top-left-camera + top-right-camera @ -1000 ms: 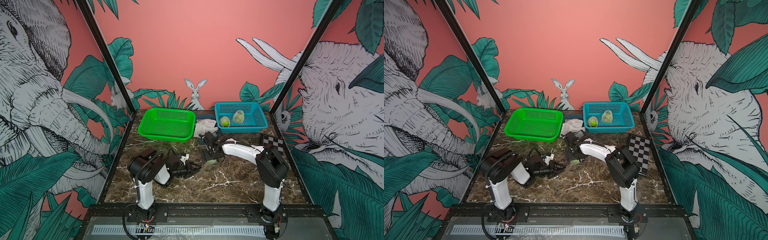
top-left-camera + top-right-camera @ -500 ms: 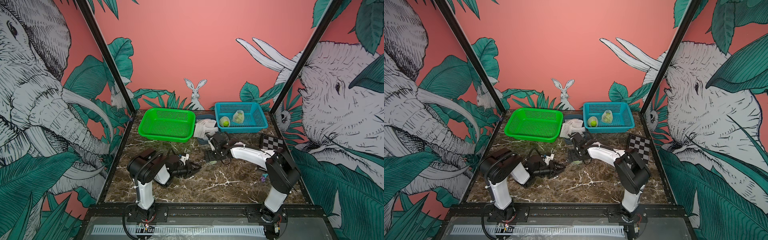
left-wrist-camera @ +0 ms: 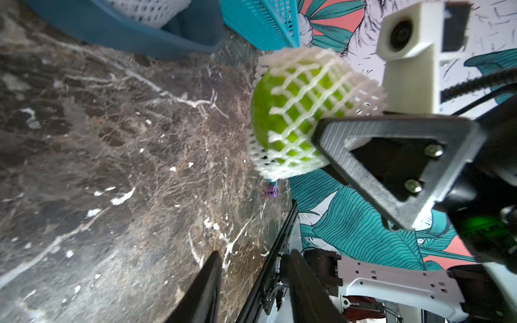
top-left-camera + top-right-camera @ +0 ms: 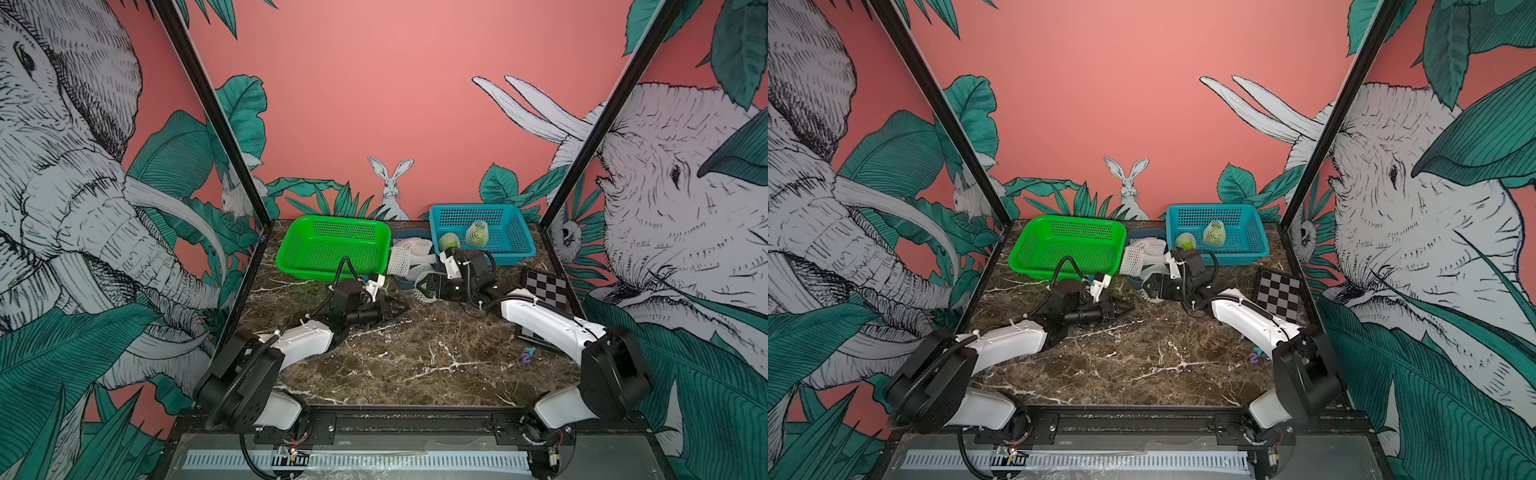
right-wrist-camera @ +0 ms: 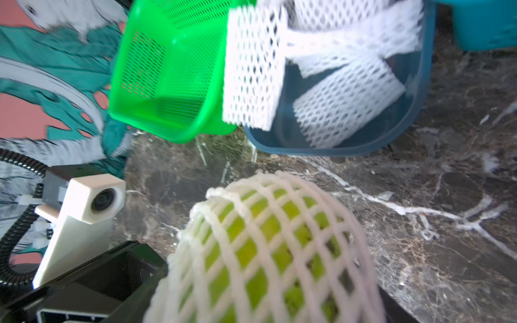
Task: Sleeve custard apples in foam nets
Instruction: Pick up the custard apple from the center of the board, then place the custard apple in the basket.
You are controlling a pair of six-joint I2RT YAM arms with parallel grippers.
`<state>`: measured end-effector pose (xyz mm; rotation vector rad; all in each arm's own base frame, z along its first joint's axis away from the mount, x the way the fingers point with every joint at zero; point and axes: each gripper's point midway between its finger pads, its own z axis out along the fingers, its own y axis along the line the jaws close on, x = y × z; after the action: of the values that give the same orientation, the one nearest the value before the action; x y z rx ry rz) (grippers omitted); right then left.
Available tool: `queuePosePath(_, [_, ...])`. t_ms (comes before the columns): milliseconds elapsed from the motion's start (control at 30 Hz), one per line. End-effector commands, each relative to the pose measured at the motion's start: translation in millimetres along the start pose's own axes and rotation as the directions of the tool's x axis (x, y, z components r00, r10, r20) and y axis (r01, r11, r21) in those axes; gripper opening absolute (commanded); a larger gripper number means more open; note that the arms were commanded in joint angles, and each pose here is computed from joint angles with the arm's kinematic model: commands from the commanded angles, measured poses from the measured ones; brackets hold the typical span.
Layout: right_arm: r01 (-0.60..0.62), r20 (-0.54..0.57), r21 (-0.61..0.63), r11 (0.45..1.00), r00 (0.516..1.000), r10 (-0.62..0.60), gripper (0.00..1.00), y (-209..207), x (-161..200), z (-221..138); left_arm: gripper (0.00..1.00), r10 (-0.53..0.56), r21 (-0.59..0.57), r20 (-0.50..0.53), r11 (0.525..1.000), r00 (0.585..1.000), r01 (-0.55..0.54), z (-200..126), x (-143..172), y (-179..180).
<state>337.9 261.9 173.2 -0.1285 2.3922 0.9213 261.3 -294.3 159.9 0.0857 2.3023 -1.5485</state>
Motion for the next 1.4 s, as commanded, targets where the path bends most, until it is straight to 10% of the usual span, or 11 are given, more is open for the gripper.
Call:
queuePosePath(0, [-0.001, 0.078, -0.085, 0.996, 0.997, 0.008, 0.86, 19.5, -24.3, -15.4, 0.55, 0.079, -0.146, 0.031, 0.987, 0.996, -0.074, -17.0, -9.2, 2.6])
queuePosePath(700, [-0.085, 0.449, 0.243, 0.966, 0.893, -0.034, 0.86, -60.4, -180.7, -64.2, 0.64, 0.239, -0.193, 0.151, 0.959, 0.959, -0.208, -39.8, -54.6, -50.2])
queuePosePath(1367, [-0.178, 0.368, 0.548, 0.817, 0.929, -0.045, 0.86, -199.5, -216.5, -3.9, 0.63, 0.176, -0.179, 0.139, 0.972, 0.974, -0.150, -23.9, -52.6, -33.4])
